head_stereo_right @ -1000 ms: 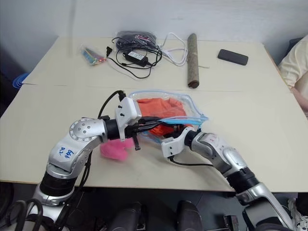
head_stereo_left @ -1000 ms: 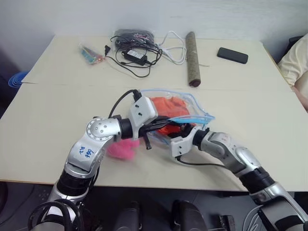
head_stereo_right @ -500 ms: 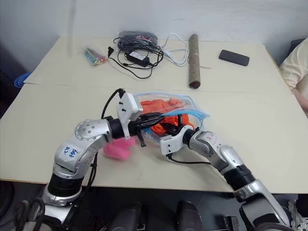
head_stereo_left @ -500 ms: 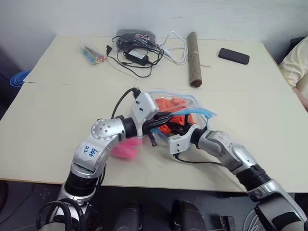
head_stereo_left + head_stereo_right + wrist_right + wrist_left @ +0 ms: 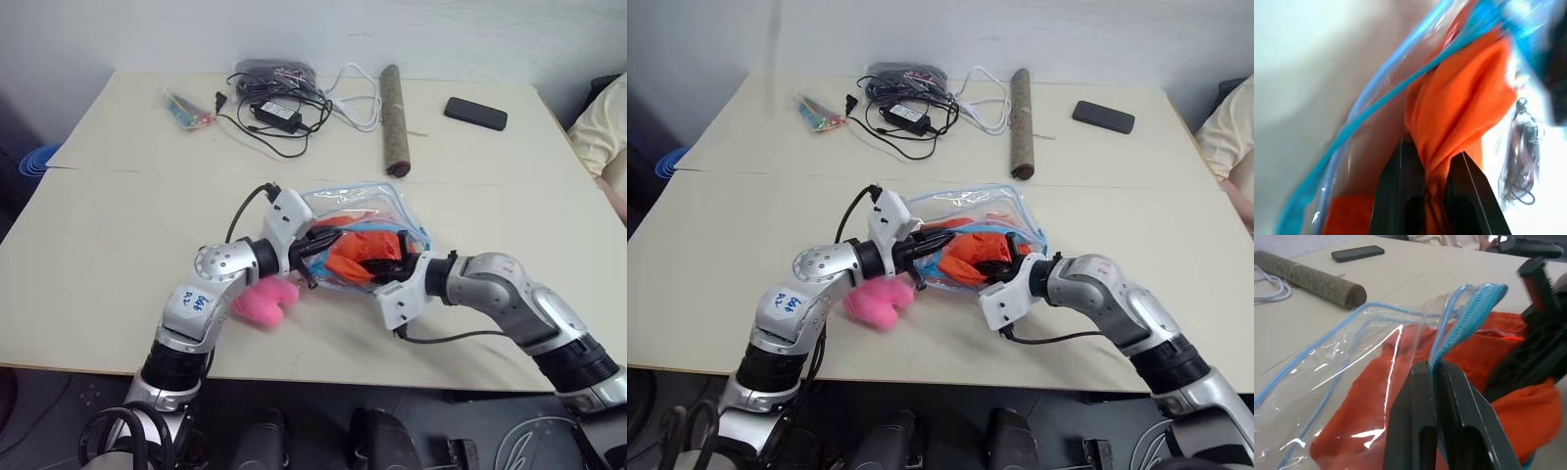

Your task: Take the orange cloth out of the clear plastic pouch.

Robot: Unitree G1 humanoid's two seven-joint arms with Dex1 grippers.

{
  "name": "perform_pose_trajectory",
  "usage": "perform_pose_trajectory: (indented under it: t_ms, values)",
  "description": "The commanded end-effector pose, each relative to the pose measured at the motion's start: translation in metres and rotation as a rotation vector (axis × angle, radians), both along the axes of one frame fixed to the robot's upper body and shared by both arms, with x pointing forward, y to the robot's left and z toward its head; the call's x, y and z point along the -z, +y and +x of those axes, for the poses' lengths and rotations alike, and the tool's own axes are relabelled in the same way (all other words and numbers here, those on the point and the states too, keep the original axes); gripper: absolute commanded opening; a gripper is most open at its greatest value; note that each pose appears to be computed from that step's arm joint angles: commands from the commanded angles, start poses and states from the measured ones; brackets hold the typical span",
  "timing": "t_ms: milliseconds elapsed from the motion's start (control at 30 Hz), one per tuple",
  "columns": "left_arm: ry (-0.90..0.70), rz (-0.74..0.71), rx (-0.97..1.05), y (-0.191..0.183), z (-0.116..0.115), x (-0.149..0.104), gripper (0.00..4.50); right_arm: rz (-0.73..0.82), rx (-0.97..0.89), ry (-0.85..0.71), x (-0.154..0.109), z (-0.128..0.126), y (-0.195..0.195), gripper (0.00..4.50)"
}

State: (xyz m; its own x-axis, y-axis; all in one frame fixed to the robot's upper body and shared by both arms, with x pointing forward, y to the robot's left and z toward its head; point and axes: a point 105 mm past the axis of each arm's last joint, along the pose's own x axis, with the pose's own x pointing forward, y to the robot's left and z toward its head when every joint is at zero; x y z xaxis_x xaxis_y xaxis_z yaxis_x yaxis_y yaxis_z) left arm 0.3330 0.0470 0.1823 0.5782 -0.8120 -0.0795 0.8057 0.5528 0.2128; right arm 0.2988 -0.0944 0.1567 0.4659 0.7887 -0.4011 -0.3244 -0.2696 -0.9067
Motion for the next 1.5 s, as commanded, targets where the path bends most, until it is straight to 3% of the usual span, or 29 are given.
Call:
perform_pose_trajectory:
  t_ms: [33,233,367,467,567,667,767,900,1067,1167,1200,1300,1500]
  values:
    - [-0.054,0.032,-0.081,0.013,0.013,-0.002,0.24,-0.014,-0.216,0.073,-0.017,-0.047,0.001,0.01]
    - [-0.072,0.077,-0.157,0.034,0.021,0.003,0.24,-0.177,-0.224,0.197,-0.004,-0.071,-0.043,0.01]
    - [-0.090,0.100,-0.170,0.051,0.018,-0.004,0.24,-0.466,-0.004,0.356,0.026,-0.079,-0.132,0.01]
    - [-0.099,0.144,-0.108,0.052,0.007,-0.003,0.24,-0.551,0.200,0.282,0.017,-0.056,-0.190,0.01]
    - [-0.109,0.188,-0.047,0.047,-0.005,0.002,0.24,-0.506,0.421,0.144,-0.009,-0.022,-0.228,0.01]
    - [-0.112,0.206,0.075,0.034,-0.023,0.006,0.24,-0.259,0.592,-0.064,-0.054,0.021,-0.235,0.01]
    - [-0.088,0.252,0.182,0.023,-0.039,0.018,0.24,-0.153,0.641,-0.169,-0.061,0.049,-0.228,0.01]
    - [-0.081,0.286,0.185,0.021,-0.039,0.025,0.24,-0.117,0.642,-0.188,-0.031,0.066,-0.212,0.01]
    - [-0.088,0.304,0.217,0.019,-0.042,0.025,0.24,-0.133,0.594,-0.099,0.017,0.063,-0.195,0.01]
    - [-0.093,0.326,0.230,0.022,-0.044,0.026,0.24,-0.090,0.612,-0.063,0.023,0.063,-0.195,0.01]
    - [-0.090,0.324,0.238,0.023,-0.045,0.025,0.24,-0.055,0.620,-0.046,0.020,0.062,-0.196,0.35]
    - [-0.088,0.291,0.249,0.027,-0.048,0.020,0.87,0.020,0.633,0.025,0.014,0.055,-0.198,1.34]
    - [-0.078,0.228,0.312,0.037,-0.063,0.006,2.73,0.187,0.656,0.262,-0.003,0.026,-0.206,3.36]
